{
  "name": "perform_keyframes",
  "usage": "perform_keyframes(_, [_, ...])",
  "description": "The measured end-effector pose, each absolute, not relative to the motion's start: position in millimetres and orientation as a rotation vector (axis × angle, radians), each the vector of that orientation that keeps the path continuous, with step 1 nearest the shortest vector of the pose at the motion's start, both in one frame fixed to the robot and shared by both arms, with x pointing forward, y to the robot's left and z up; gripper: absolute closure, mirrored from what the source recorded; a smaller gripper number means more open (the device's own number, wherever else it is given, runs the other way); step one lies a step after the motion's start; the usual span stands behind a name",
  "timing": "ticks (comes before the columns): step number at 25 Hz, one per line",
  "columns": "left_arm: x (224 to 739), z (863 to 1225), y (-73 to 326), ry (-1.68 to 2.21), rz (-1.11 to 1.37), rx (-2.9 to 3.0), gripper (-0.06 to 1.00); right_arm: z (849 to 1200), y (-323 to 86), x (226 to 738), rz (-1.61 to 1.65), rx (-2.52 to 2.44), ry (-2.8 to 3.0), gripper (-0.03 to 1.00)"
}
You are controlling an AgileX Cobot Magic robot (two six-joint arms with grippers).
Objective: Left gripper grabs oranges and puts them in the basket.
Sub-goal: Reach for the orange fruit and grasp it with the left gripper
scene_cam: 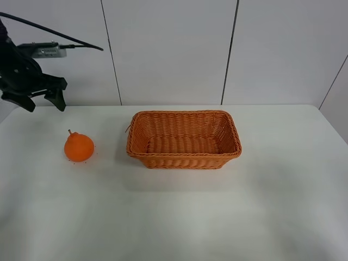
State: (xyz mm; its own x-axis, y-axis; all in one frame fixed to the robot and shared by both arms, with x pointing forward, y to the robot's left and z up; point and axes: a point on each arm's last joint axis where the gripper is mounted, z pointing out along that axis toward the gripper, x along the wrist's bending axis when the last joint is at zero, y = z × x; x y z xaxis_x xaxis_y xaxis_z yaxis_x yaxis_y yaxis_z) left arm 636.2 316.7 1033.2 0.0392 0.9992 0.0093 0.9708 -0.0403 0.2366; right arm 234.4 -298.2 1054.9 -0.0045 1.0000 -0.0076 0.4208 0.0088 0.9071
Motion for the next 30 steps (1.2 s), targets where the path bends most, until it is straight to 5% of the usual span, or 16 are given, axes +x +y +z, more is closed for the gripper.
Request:
perform_keyframes(16, [677,915,314,2.125,-0.016,2.227,0.1,1055,-298,234,0.967,1.513,1.528,0.27])
perform_keyframes(23, [678,897,311,2.13,-0.1,2.211,0.11,1055,-298,234,0.967,1.513,1.528,0.27])
perform_keyframes(26, [678,898,311,2.133,-0.099,2.205,0.28,1055,-298,234,0.967,1.513,1.528,0.27])
perform_keyframes(30, [678,898,312,2.138,-0.089,2.216,0.7,1055,-298,234,0.967,1.513,1.528,0.27])
